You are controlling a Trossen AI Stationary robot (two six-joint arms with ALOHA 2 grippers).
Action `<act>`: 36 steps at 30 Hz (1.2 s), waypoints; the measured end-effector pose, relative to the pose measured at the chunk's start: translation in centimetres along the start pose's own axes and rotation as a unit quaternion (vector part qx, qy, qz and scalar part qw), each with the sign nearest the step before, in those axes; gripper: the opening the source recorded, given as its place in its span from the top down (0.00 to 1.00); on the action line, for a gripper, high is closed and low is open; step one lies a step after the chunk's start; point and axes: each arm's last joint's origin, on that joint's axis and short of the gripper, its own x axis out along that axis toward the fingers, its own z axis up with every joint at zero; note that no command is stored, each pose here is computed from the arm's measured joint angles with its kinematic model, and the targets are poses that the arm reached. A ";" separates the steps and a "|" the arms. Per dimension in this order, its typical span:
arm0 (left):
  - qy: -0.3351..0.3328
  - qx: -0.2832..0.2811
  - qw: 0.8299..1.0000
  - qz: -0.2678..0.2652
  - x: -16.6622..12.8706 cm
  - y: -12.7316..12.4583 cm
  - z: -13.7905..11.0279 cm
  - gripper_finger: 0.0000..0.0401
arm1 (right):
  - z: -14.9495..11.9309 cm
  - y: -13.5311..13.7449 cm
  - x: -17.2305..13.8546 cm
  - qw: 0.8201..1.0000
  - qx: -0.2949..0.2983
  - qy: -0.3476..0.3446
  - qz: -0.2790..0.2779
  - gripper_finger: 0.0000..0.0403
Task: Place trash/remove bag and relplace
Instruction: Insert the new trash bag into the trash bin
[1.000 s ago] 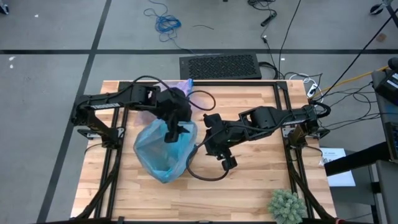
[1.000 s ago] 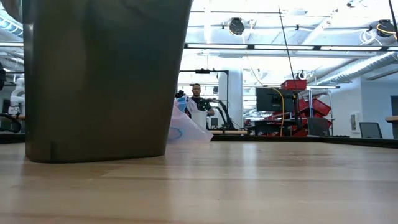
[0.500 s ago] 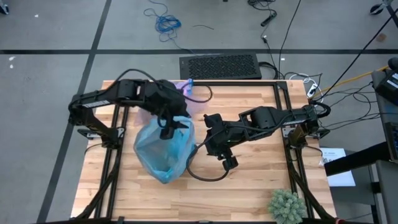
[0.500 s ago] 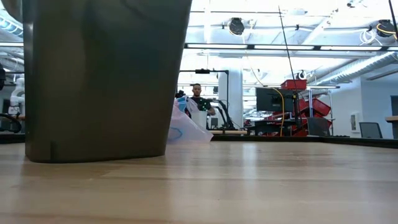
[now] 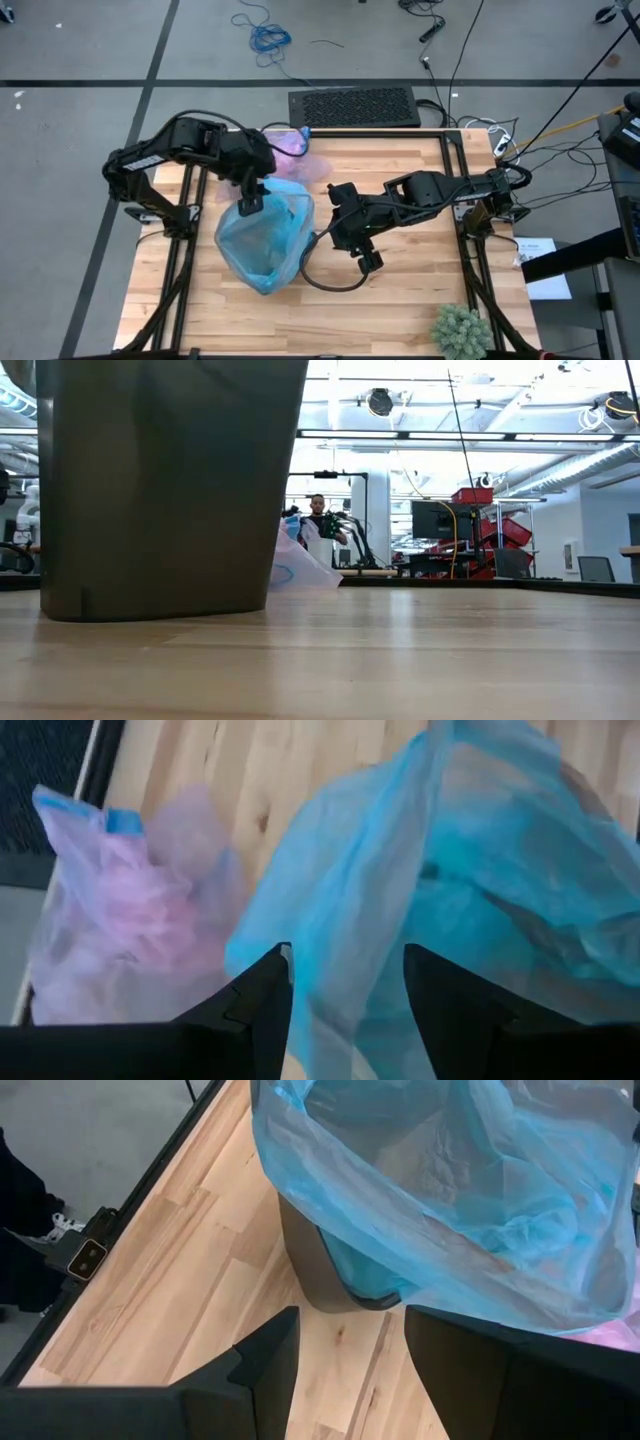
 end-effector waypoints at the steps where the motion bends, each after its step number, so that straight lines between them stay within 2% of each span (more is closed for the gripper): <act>1: -0.001 -0.010 1.000 0.001 -0.1 0.2 -0.1 0.54 | 0.0 0.0 0.0 1.000 0.000 0.000 0.000 0.56; 5: 0.003 -0.044 0.999 0.013 0.0 1.0 -0.7 0.60 | 0.0 0.0 0.0 1.000 0.000 0.000 0.000 0.56; 8: 0.024 -0.063 0.997 0.023 1.0 1.6 -0.9 0.68 | 0.1 0.0 0.0 1.000 -0.006 -0.004 -0.001 0.56; 11: 0.045 -0.069 0.997 0.011 1.7 1.8 -1.7 0.78 | 0.4 -0.3 0.0 0.999 -0.025 -0.020 -0.008 0.56; 19: 0.071 -0.079 0.994 0.012 3.7 1.8 -2.4 0.98 | 1.1 -3.5 0.5 0.993 -0.081 -0.074 -0.054 0.56; 24: 0.064 -0.080 0.995 0.012 4.7 1.7 -2.2 0.99 | 0.9 -5.4 2.9 0.991 -0.114 -0.065 -0.035 0.56; 29: 0.050 -0.081 0.995 0.011 4.9 1.7 -1.9 0.99 | 0.8 -5.9 4.5 0.988 -0.138 -0.062 -0.017 0.56; 33: 0.036 -0.081 0.996 0.010 4.9 1.7 -1.7 1.00 | 0.7 -6.2 5.4 0.989 -0.136 -0.063 0.013 0.57; 36: 0.035 -0.081 0.996 0.009 5.0 1.7 -1.6 1.00 | 0.0 -6.4 6.4 0.991 -0.128 -0.035 0.035 0.61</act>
